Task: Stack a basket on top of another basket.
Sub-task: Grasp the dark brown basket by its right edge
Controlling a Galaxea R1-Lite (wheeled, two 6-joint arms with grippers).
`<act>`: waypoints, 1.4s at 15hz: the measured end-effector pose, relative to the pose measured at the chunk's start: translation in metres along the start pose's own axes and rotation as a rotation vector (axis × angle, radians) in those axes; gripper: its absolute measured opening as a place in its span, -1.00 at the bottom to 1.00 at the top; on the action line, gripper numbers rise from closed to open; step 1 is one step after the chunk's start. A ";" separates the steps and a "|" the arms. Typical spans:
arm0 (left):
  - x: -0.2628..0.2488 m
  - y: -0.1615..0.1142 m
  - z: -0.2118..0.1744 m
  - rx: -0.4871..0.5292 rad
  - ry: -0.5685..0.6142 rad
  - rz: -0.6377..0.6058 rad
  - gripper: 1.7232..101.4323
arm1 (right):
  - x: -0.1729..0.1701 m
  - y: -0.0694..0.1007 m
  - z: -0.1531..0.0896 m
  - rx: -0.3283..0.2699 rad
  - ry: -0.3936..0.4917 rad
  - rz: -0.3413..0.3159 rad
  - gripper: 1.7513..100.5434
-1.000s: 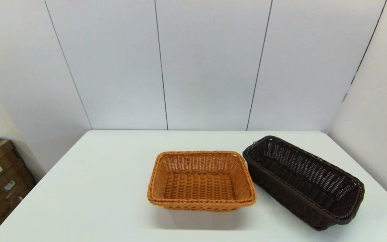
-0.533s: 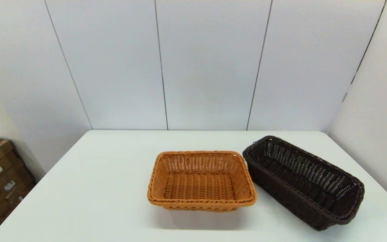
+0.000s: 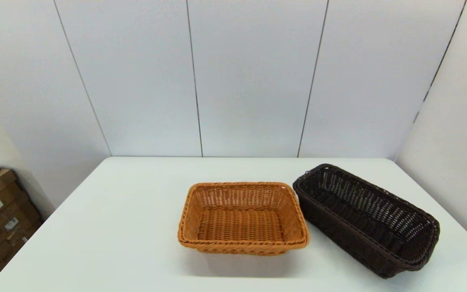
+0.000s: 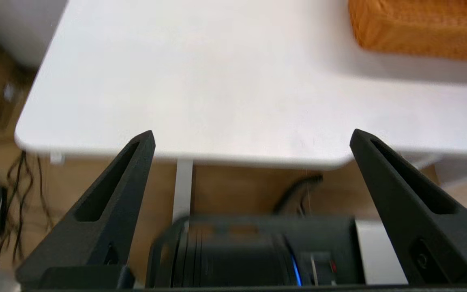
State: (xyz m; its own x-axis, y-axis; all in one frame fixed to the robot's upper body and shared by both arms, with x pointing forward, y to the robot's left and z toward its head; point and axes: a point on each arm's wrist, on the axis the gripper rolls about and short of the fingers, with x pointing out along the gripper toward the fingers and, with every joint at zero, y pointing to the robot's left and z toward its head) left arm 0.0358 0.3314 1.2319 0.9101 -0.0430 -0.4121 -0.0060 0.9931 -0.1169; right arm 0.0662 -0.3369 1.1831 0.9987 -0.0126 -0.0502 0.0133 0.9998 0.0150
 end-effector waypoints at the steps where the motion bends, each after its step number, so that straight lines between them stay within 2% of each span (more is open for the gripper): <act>1: 0.009 0.001 -0.006 0.005 -0.040 -0.005 0.93 | 0.000 0.000 0.000 0.000 0.000 0.000 0.94; 5: 0.031 0.004 -0.019 0.019 -0.229 -0.025 0.93 | 0.000 0.000 0.000 0.000 0.000 0.000 0.94; 8: 0.036 0.006 -0.024 0.026 -0.304 -0.017 0.93 | 0.000 0.000 0.000 0.000 0.000 0.000 0.94; 13: 0.040 0.008 -0.030 0.015 -0.308 0.055 0.93 | 0.000 0.000 0.000 -0.001 0.000 0.000 0.94; 16: 0.042 0.008 -0.029 0.016 -0.347 0.056 0.93 | 0.000 0.000 0.000 0.000 0.000 0.000 0.94; 21: 0.044 0.008 -0.031 0.017 -0.340 0.057 0.93 | 0.000 0.000 0.000 0.000 0.000 0.000 0.94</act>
State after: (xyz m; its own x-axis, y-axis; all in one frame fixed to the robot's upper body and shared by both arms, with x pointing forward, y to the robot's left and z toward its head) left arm 0.0628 0.3345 1.1853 0.9945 0.0483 -0.0930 -0.0563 0.9947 -0.0860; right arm 0.0662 -0.3369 1.1831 0.9987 -0.0126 -0.0498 0.0133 0.9998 0.0150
